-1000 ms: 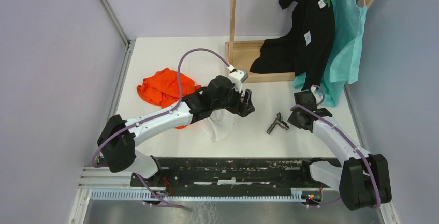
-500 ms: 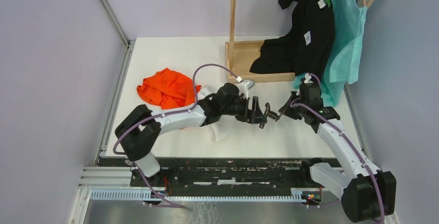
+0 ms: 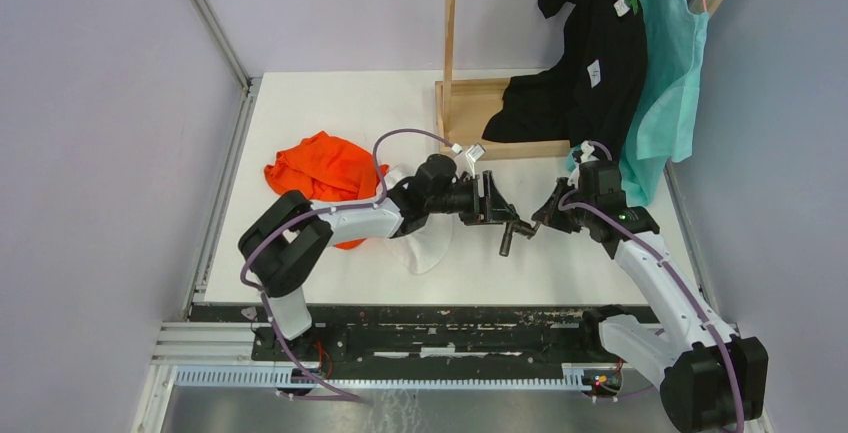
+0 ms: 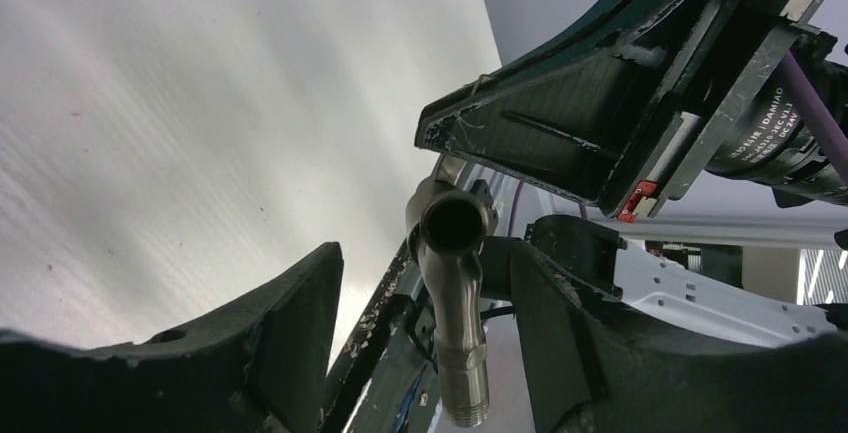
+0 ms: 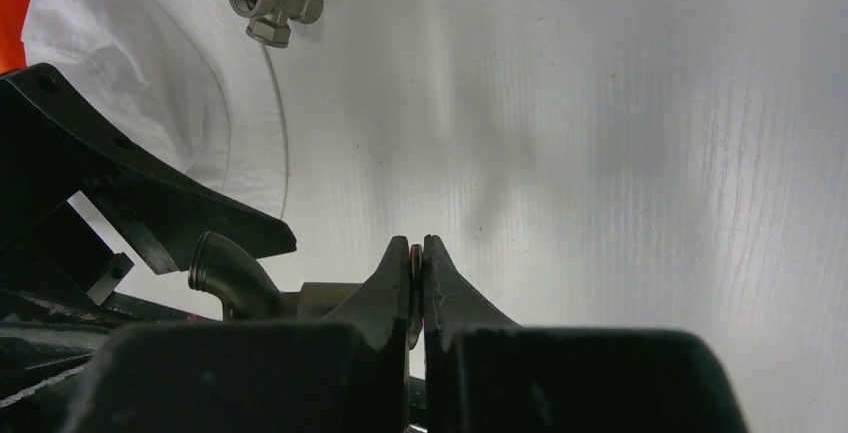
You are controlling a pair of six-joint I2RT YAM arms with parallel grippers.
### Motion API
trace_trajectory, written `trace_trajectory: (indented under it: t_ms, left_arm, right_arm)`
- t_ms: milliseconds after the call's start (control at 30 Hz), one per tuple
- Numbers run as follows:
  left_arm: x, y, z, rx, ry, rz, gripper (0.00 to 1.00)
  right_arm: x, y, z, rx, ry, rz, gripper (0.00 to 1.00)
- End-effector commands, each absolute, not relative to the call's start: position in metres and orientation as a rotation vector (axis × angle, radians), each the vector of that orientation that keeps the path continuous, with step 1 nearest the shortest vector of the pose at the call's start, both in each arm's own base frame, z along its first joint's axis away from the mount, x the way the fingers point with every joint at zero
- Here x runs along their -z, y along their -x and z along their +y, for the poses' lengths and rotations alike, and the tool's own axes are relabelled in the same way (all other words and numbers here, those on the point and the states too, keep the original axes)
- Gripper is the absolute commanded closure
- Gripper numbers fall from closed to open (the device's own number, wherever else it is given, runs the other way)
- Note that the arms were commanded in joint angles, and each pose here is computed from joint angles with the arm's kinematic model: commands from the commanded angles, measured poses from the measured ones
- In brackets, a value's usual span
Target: Install the water faucets
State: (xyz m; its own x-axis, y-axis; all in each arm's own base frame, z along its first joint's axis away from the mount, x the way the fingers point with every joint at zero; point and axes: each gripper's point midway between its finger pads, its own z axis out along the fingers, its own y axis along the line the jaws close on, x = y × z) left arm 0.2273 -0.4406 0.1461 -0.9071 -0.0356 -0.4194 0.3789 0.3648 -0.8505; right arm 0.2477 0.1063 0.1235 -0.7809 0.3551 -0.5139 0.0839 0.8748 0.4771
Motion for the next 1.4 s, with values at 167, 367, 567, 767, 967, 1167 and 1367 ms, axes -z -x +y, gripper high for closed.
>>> trace_trajectory:
  t_ms: [167, 367, 567, 767, 967, 1167, 1367]
  left_arm:
    - [-0.167, -0.225, -0.457, 1.707, -0.304, 2.206, 0.51]
    - [-0.173, -0.223, -0.460, 1.748, -0.296, 2.210, 0.83]
    - [-0.180, -0.224, -0.460, 1.782, -0.240, 2.217, 0.97]
    - [-0.195, -0.229, -0.464, 1.836, -0.151, 2.212, 0.97]
    - [-0.191, -0.239, -0.462, 1.861, -0.004, 2.253, 0.97]
    - [-0.185, -0.252, -0.457, 1.822, 0.106, 2.305, 0.97]
    - [-0.182, -0.267, -0.449, 1.793, 0.128, 2.295, 0.97]
  right_arm:
    - [-0.156, -0.258, 0.117, -0.653, -0.235, 2.334, 0.99]
    - [-0.167, -0.256, 0.123, -0.682, -0.160, 2.287, 0.99]
    - [-0.202, -0.251, 0.135, -0.729, 0.060, 1.986, 0.99]
    - [-0.222, -0.232, 0.143, -0.720, 0.228, 1.664, 0.99]
    - [-0.235, -0.219, 0.149, -0.753, 0.256, 1.556, 0.99]
    - [-0.233, -0.210, 0.165, -0.862, 0.278, 1.574, 0.88]
    - [-0.231, -0.191, 0.179, -0.991, 0.327, 1.621, 0.46]
